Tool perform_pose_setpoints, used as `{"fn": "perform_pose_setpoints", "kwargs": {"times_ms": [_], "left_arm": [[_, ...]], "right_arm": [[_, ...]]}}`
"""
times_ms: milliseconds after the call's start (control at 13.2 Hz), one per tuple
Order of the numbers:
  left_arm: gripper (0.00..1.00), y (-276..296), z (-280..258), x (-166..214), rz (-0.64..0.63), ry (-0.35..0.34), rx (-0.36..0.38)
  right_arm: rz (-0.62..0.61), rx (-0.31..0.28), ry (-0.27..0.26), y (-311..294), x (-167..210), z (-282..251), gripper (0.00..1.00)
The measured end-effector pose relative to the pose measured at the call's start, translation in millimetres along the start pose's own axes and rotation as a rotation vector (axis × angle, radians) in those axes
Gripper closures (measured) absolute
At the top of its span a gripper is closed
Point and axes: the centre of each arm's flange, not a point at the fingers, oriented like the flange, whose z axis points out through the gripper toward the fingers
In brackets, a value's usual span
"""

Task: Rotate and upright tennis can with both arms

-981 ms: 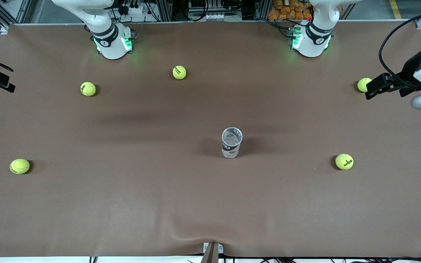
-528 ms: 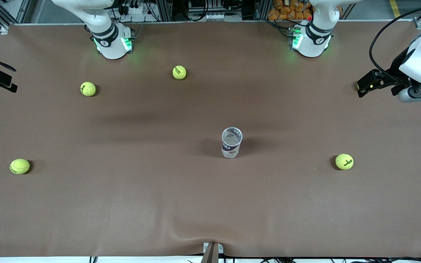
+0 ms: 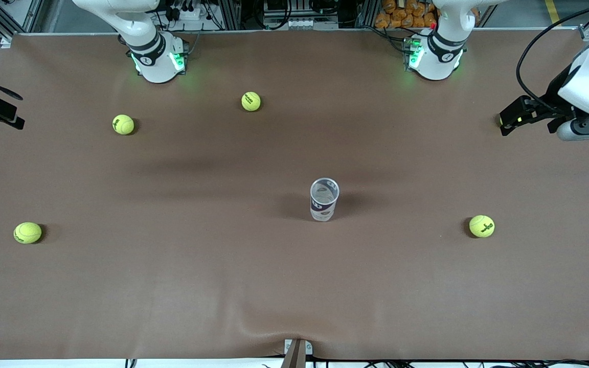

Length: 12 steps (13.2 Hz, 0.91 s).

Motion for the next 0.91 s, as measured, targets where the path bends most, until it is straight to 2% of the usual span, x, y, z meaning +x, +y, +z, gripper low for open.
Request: {"fn": "perform_pose_setpoints", "kwargs": {"times_ms": [453, 604, 906], "left_arm": [[0.00, -5.4, -12.0, 1.8, 0.023, 0.030, 0.002], [0.00, -16.9, -12.0, 3.0, 0.064, 0.027, 0.017], [0.00, -31.6, -9.6, 1.4, 0.062, -0.003, 0.020]], "right_arm": [[0.000, 0.000, 0.000, -0.1, 0.0, 0.0, 0.00], [0.000, 0.000, 0.000, 0.0, 0.0, 0.0, 0.00], [0.000, 0.000, 0.000, -0.2, 0.0, 0.0, 0.00]]}}
